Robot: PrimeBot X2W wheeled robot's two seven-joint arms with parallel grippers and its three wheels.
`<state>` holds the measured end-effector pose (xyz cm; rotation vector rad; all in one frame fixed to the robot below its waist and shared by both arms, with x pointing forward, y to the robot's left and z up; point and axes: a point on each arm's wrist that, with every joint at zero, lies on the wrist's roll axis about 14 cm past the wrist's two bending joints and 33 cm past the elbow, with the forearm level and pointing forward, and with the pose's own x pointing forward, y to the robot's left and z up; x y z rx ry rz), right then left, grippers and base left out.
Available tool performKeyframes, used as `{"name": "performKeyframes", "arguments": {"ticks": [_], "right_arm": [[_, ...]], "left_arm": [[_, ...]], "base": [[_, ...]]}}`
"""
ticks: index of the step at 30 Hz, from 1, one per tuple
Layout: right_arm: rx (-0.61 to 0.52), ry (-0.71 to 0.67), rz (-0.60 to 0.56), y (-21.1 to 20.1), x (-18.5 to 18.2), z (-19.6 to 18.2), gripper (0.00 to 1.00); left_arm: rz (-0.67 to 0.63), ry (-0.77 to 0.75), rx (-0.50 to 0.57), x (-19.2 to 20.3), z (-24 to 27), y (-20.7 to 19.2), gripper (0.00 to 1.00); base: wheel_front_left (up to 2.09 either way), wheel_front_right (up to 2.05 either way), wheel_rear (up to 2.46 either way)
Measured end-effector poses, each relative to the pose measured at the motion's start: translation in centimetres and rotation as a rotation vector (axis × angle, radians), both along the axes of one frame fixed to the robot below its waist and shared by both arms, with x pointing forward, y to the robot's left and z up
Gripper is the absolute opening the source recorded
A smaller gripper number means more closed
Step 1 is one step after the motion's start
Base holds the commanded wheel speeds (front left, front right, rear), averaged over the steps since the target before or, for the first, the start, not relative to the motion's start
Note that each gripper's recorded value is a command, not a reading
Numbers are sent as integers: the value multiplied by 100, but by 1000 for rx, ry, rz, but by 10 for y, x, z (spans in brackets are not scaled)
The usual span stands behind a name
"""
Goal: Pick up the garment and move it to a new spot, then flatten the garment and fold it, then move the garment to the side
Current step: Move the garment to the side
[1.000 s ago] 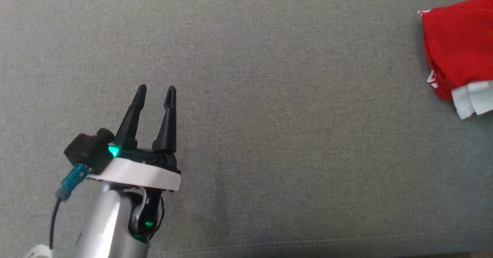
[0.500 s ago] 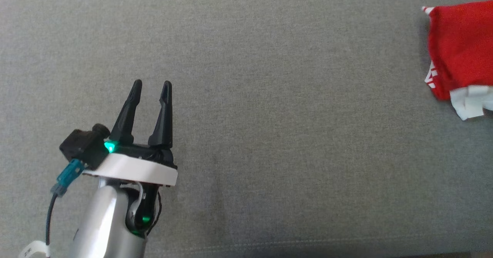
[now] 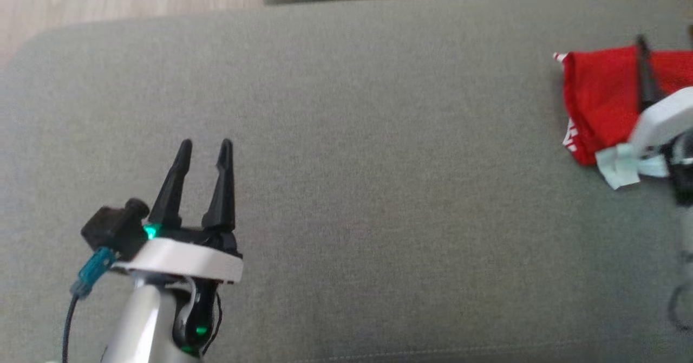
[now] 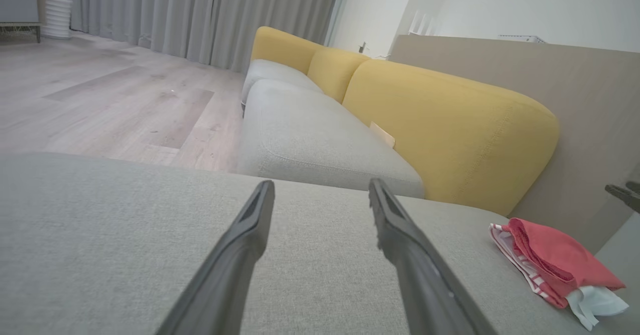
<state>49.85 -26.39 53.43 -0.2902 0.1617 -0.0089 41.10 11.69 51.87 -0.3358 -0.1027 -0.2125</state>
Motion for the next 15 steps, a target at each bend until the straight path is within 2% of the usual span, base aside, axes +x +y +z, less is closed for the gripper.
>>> {"name": "performKeyframes", "arguments": {"ticks": [5, 10, 15], "right_arm": [[186, -128, 96, 58, -24, 21, 100], [351, -168, 152, 100, -59, 11, 100], [407, -190, 191, 123, -88, -3, 100]], "left_arm": [[40, -46, 1, -14, 18, 10, 100], [65, -67, 1, -31, 26, 17, 100], [98, -53, 2, -50, 22, 26, 100]], "base": [[0, 0, 0], [0, 0, 0], [0, 0, 0]]}}
